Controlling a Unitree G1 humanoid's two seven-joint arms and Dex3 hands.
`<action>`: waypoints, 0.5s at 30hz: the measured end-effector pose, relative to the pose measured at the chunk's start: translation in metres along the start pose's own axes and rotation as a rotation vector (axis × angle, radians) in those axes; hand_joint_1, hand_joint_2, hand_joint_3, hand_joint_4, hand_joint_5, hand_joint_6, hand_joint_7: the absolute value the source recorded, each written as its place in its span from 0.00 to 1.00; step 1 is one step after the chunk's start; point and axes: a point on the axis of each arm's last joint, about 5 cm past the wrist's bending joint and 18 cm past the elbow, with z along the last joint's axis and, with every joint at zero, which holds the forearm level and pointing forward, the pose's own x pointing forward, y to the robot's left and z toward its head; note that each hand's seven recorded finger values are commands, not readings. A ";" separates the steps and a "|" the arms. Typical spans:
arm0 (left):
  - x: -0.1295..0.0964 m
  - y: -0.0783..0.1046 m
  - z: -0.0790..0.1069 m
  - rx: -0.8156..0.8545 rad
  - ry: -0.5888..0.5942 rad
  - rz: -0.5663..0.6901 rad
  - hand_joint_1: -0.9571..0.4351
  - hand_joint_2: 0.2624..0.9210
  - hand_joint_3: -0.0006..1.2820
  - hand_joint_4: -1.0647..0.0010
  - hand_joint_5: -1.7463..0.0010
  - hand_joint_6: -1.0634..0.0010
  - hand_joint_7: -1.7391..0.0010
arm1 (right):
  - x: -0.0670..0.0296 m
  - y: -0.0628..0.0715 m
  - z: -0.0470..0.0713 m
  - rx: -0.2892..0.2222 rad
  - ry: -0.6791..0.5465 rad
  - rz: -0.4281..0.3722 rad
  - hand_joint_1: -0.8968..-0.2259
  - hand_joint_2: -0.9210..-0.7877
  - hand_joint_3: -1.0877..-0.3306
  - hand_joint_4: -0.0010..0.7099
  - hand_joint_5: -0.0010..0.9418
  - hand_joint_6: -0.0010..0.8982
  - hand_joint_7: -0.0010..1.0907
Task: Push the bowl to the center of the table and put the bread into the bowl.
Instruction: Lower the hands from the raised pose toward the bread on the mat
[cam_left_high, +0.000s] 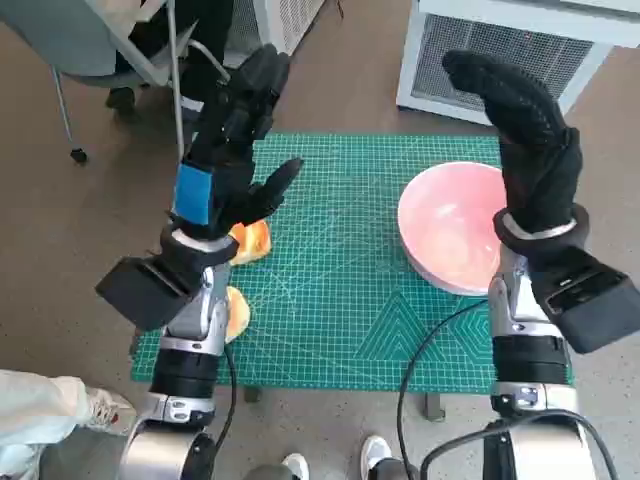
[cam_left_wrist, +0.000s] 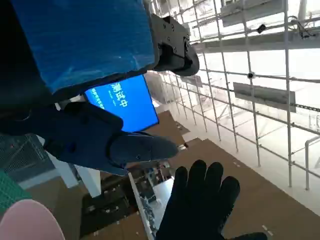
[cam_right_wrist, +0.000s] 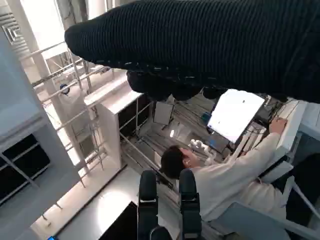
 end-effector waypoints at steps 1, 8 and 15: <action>0.000 0.000 0.000 0.000 -0.001 0.000 0.41 1.00 0.20 0.72 1.00 0.80 0.78 | 0.0000 0.000 0.000 0.000 0.000 0.000 0.48 0.00 0.48 0.40 0.00 0.35 0.07; 0.000 0.000 0.000 0.001 -0.003 0.000 0.41 1.00 0.20 0.72 1.00 0.80 0.78 | -0.0002 0.000 0.000 -0.001 0.001 0.001 0.49 0.00 0.47 0.40 0.00 0.35 0.07; 0.000 0.000 0.000 0.001 -0.003 0.004 0.41 1.00 0.20 0.72 1.00 0.81 0.78 | -0.0004 0.000 0.000 -0.003 0.000 0.001 0.50 0.00 0.46 0.40 0.00 0.35 0.07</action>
